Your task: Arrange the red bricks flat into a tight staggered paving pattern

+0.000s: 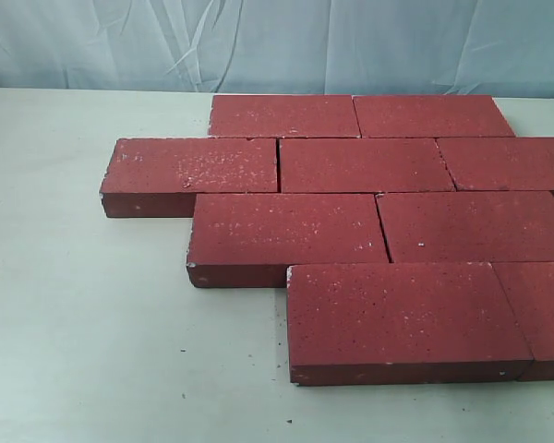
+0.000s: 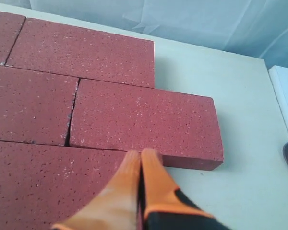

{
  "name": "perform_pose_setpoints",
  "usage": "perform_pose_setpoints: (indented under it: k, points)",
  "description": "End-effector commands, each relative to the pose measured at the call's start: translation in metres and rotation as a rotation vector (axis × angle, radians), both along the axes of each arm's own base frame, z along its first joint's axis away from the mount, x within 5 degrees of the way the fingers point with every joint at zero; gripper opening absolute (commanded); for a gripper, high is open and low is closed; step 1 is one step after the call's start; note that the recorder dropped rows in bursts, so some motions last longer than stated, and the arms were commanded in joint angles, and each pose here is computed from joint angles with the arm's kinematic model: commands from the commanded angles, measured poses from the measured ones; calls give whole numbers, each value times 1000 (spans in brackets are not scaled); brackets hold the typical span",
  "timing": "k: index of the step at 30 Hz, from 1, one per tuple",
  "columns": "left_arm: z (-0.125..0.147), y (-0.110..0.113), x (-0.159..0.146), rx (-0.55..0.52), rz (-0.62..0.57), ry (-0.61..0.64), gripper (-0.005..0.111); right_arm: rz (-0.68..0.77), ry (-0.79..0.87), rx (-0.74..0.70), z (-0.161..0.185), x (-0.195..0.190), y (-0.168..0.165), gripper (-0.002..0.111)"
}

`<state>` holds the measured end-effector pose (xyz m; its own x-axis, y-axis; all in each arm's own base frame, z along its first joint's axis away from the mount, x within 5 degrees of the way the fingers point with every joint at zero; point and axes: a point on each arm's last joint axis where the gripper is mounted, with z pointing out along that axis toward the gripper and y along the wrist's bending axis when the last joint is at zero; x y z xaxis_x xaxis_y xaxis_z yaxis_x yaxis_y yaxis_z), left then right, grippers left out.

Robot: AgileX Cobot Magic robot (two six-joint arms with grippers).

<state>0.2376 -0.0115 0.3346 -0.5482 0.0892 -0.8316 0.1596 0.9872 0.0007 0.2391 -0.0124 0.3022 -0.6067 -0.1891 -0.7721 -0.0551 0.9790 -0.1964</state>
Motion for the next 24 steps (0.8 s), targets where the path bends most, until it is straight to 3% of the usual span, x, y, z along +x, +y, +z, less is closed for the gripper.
perform_pose_setpoints:
  k: [1,10,17,24]
  points:
    - [0,-6,-28,-12,-24,-33,0,-1,-76,2,6,-9,-1,-1]
    - [-16,-7,-70,-60,-19,-57,0,-1,-103,0,12,-15,0,-1]
    - [-5,-12,-98,-151,-37,-117,0,-1,-103,0,12,-15,0,-1]
    - [2,-11,-109,-148,-40,-164,0,-1,-103,0,12,-15,0,-1]
